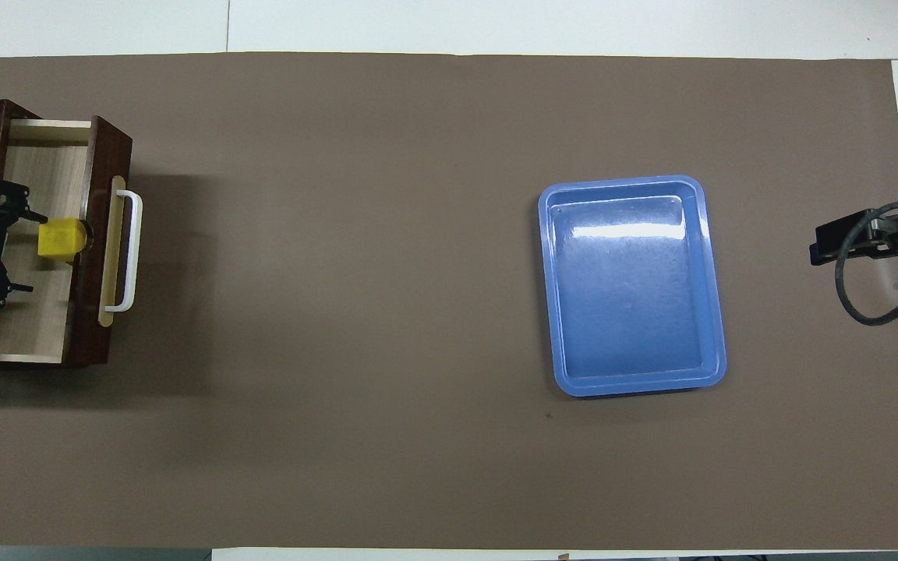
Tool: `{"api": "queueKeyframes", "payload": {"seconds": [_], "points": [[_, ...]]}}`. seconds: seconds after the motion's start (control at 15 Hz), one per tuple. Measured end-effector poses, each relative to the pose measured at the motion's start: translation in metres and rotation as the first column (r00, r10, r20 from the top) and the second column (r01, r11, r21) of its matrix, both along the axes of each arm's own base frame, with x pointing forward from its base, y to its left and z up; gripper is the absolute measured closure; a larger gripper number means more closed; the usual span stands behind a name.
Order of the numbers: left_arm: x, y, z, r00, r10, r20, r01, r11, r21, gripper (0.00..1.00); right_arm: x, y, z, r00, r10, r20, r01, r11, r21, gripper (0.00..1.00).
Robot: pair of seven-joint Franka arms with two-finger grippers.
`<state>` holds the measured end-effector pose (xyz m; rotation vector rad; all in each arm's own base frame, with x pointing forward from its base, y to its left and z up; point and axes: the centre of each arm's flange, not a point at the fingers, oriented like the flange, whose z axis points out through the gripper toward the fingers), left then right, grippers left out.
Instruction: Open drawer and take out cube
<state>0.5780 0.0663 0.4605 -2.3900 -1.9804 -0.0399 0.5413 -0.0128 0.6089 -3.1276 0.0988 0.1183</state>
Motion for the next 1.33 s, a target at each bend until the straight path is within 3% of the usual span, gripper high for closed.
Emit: {"api": "queueKeyframes", "payload": {"seconds": [0.6, 1.33], "points": [[0.010, -0.014, -0.008, 0.993, 0.119, 0.012, -0.119, 0.993, -0.005, 0.00, 0.000, 0.001, 0.000, 1.000, 0.001, 0.000, -0.001, 1.000, 0.000, 0.00], [0.012, -0.010, -0.012, 0.989, 0.145, 0.016, -0.145, 0.989, -0.005, 0.04, -0.001, 0.001, 0.000, 1.000, 0.002, -0.007, -0.002, 1.000, 0.000, 0.00]]}}
